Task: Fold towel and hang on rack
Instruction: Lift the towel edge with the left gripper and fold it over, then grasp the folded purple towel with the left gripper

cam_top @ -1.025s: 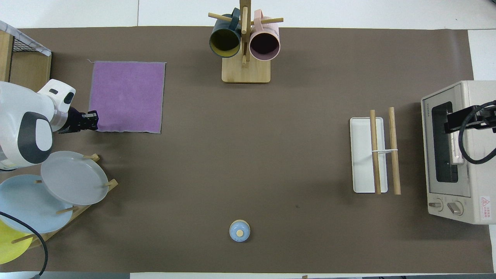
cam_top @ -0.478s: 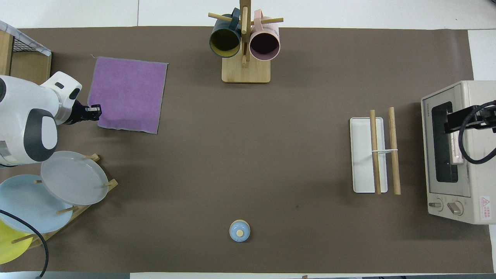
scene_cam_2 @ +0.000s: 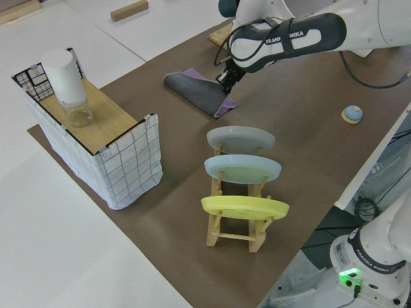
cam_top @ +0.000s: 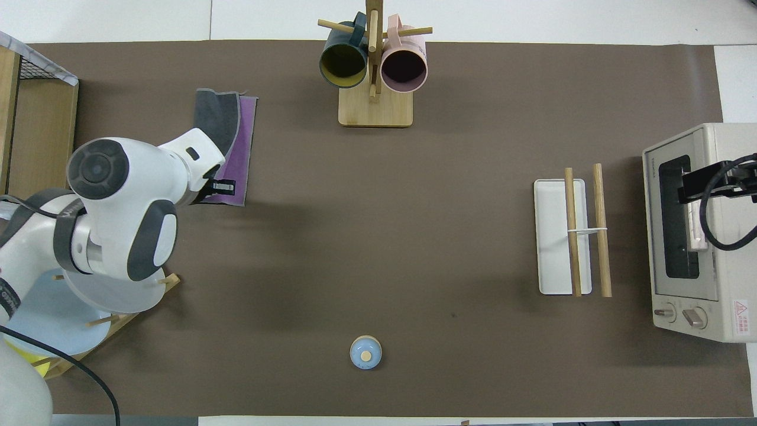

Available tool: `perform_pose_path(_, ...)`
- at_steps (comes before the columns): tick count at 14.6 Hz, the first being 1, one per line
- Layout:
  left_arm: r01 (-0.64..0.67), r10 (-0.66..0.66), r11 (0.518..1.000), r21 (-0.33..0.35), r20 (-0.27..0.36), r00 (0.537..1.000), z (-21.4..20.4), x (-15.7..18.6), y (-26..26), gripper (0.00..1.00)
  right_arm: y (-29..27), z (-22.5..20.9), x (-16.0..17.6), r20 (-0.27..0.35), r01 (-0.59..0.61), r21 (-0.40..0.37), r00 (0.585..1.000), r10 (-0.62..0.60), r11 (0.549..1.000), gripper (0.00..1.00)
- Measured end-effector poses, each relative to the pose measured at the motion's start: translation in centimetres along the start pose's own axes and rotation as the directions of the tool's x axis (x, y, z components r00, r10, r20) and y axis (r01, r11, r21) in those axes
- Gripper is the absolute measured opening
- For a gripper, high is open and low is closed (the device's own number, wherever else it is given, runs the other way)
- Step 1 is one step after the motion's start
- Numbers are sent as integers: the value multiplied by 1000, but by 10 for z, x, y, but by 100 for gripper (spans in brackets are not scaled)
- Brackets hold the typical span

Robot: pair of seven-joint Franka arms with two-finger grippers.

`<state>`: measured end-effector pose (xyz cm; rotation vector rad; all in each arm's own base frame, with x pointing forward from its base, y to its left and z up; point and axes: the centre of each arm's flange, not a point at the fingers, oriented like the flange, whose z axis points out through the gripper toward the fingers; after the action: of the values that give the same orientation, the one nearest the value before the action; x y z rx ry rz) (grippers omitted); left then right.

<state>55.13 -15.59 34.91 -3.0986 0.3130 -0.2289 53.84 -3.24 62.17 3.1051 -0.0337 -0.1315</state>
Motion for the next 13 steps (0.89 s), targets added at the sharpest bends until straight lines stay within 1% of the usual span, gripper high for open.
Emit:
perform_pose_path(2,-29,29,999,28,-3,1000,17,-22,10,2,0,0,0,0,0,0,1000,0,1000,100)
perform_pose_path(3,-31,31,999,30,-1,1000,24,-28,9,2,0,0,0,0,0,0,1000,0,1000,100)
perform_pose_path(4,-29,29,999,31,0,1000,27,-30,6,7,0,0,0,0,0,0,1000,0,1000,100)
perform_pose_path(5,-25,25,999,33,1,1000,27,-30,4,19,0,0,0,0,0,0,1000,0,1000,100)
perform_pose_path(7,-12,12,999,36,-2,1000,25,-29,-4,40,0,0,0,0,-1,0,1000,1,1000,100)
perform_pose_path(8,3,-3,999,38,-7,1000,23,-26,-12,53,2,0,0,0,-3,0,1000,3,1000,100)
perform_pose_path(10,60,-59,997,39,-25,998,15,-16,-40,74,10,1,0,1,-19,2,1000,19,1000,100)
perform_pose_path(11,91,-90,996,23,-34,995,10,-11,-55,85,14,1,-1,2,-26,2,1000,26,1000,100)
perform_pose_path(12,112,-112,994,-6,-38,993,5,-5,-66,98,16,1,-1,2,-30,3,1000,30,1000,100)
perform_pose_path(13,129,-131,991,-40,-40,991,2,1,-75,100,16,1,-1,2,-30,3,1000,30,1000,100)
